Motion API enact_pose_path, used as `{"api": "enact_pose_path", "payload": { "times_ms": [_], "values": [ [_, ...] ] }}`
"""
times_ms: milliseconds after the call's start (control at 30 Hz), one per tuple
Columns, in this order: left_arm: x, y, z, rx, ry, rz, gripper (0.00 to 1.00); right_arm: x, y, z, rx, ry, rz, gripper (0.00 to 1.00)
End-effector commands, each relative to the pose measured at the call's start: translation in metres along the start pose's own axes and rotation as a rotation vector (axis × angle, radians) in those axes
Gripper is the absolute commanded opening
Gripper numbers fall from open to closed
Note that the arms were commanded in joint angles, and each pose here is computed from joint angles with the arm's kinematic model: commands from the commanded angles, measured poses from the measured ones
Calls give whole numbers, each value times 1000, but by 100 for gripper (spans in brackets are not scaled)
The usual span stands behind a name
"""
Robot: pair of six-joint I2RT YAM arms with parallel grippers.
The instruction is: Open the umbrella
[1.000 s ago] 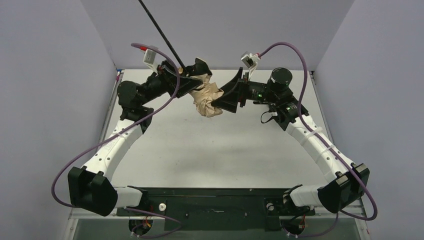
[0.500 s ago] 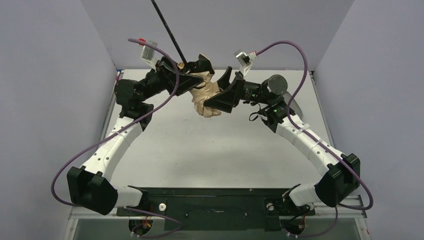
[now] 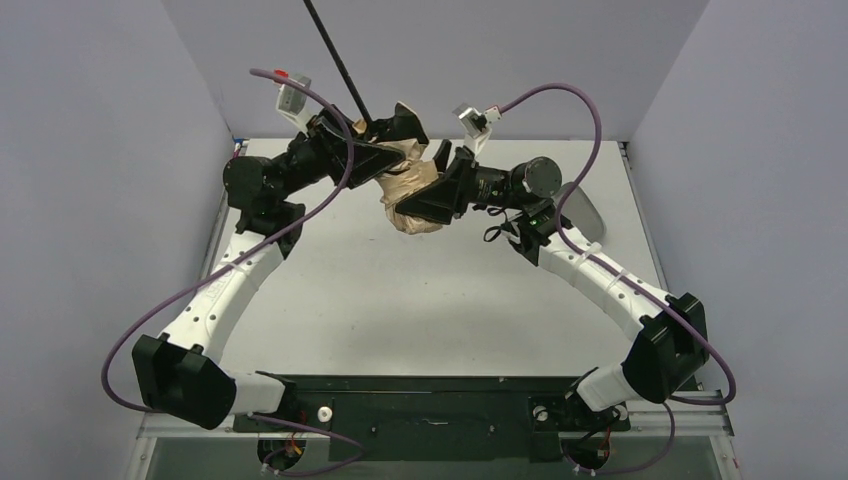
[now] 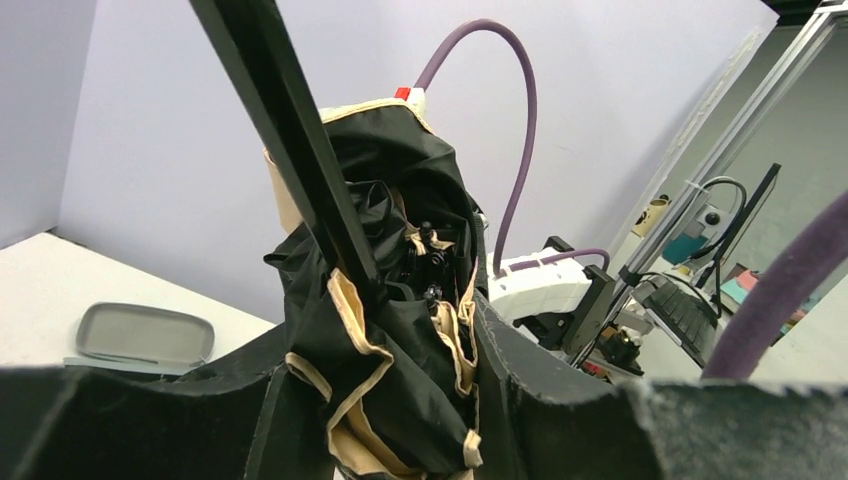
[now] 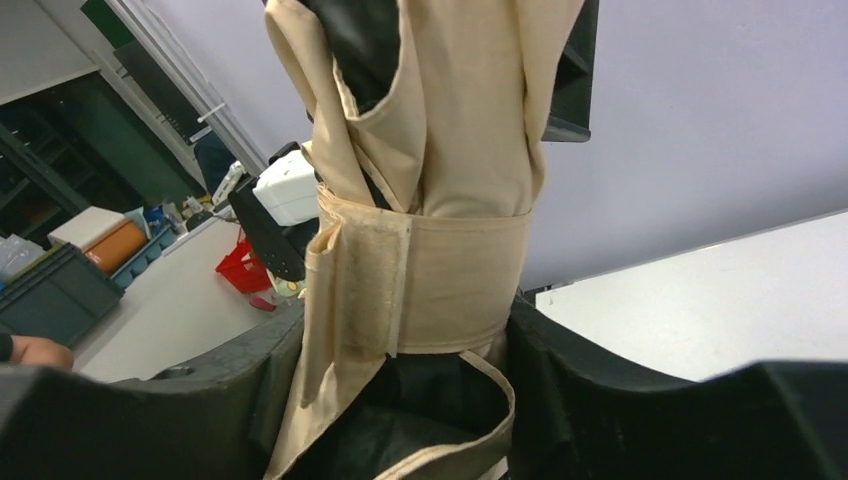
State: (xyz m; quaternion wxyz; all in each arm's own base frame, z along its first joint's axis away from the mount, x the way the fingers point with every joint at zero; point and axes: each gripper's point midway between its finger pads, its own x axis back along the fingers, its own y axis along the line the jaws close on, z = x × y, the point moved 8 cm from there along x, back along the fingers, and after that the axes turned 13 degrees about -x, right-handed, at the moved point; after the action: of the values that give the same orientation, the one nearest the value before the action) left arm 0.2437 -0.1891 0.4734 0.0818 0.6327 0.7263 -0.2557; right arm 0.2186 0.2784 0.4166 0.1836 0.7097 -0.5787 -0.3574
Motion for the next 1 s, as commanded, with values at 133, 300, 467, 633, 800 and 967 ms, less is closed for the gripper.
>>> {"api": "enact_pose_path", "payload": {
  "times_ms": [133,300,467,633,800,967],
  "values": [
    [3,0,-41,-204,-123,-33,0,-1,4,6,24,74,30,0],
    [29,20,-14,-280,-3,-117,69,20,-18,-1,100,133,259,0],
    [80,29,5,-412,217,-130,82,50,-35,12,39,208,420,0],
    [103,16,25,-711,478,-87,66,70,-44,29,75,334,564,0],
    [79,4,44,-804,646,60,46,79,-45,51,165,521,616,0],
    [53,-6,63,-914,723,207,38,78,-40,59,218,589,624,0]
  ]
}}
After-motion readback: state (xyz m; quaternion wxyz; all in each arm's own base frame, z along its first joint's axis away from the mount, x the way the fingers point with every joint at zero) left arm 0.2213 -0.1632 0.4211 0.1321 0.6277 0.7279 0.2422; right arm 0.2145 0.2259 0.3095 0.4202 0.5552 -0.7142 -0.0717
